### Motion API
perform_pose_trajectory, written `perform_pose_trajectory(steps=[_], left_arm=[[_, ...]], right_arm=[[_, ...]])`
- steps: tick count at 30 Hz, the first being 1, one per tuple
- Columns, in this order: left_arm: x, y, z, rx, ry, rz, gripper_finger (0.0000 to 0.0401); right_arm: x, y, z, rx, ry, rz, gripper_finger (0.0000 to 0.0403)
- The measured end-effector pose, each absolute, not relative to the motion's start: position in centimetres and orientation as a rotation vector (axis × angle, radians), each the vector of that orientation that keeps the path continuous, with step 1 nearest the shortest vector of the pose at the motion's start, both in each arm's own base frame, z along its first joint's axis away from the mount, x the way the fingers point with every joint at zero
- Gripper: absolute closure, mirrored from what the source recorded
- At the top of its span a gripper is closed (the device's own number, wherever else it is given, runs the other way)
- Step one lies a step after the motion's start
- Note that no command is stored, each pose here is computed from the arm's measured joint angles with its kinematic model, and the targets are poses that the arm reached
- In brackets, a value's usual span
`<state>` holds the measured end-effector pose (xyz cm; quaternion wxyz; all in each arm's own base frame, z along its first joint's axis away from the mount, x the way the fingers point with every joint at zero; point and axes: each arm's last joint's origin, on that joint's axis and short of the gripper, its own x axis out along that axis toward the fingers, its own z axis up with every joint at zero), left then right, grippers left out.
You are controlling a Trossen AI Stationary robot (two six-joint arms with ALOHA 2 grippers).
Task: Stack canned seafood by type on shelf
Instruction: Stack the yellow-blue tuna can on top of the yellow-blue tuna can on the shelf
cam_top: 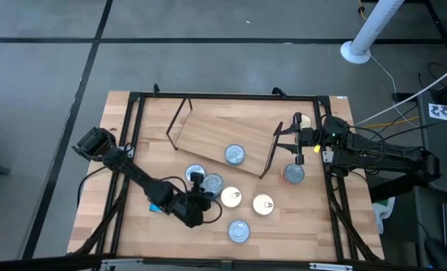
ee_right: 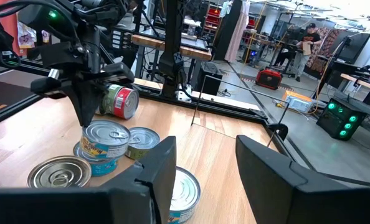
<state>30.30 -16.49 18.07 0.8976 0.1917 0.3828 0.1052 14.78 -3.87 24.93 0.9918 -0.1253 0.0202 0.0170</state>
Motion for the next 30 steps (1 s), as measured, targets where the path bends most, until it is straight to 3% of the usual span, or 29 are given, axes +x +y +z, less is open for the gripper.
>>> perform_pose_trajectory(steps=[30], left_arm=[[32.5, -11.5, 19.5, 0.468, 0.797, 0.296, 0.0401]], right_arm=[[14.8, -3.9, 24.9, -0.251, 0.04, 0.034, 0.0235]])
